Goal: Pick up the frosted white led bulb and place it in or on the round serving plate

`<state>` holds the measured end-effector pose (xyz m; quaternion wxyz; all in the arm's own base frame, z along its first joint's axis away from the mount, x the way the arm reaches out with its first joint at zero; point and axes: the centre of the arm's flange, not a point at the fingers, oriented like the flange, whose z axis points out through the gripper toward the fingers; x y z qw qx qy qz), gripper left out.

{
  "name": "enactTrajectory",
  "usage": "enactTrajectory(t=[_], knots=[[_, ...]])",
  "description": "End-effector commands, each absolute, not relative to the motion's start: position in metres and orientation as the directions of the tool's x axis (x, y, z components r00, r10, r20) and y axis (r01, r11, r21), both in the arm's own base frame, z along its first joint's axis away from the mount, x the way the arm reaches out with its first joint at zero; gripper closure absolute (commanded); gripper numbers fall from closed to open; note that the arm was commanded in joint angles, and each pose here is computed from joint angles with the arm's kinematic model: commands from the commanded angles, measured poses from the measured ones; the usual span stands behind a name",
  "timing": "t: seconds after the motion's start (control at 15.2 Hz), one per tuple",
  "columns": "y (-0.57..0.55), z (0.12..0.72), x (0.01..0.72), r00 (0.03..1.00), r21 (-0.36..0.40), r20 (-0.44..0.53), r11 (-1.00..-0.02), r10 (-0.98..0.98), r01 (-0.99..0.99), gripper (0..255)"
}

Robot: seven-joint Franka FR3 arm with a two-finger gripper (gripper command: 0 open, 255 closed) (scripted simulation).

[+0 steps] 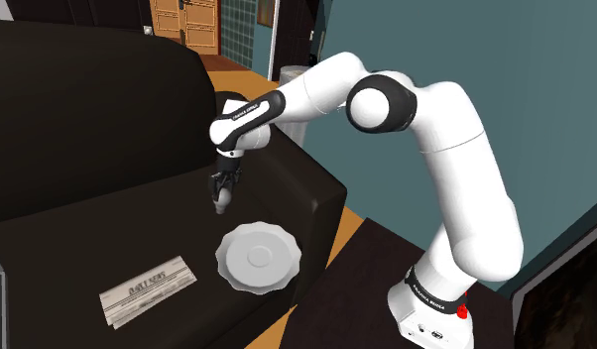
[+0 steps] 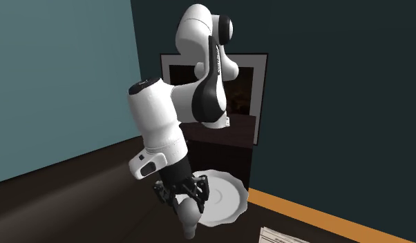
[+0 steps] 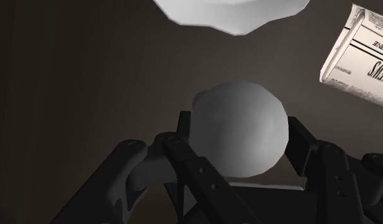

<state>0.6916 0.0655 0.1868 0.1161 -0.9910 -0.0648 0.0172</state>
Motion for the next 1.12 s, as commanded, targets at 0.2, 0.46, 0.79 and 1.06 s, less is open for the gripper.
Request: enactTrajectory(t=[0.2, 0.46, 0.79, 1.06], knots=[[0.065, 0.214, 0.691, 0.991, -0.232, -0.019, -0.965, 0.133, 0.125, 255], [0.066, 0.224, 0.652, 0.991, -0.232, -0.019, -0.965, 0.133, 0.125, 255], [0.067, 0.233, 0.587, 0.991, -0.232, -0.019, -0.965, 0.133, 0.125, 255], [0.068, 0.241, 0.534, 0.991, -0.232, -0.019, -0.965, 0.133, 0.125, 255]])
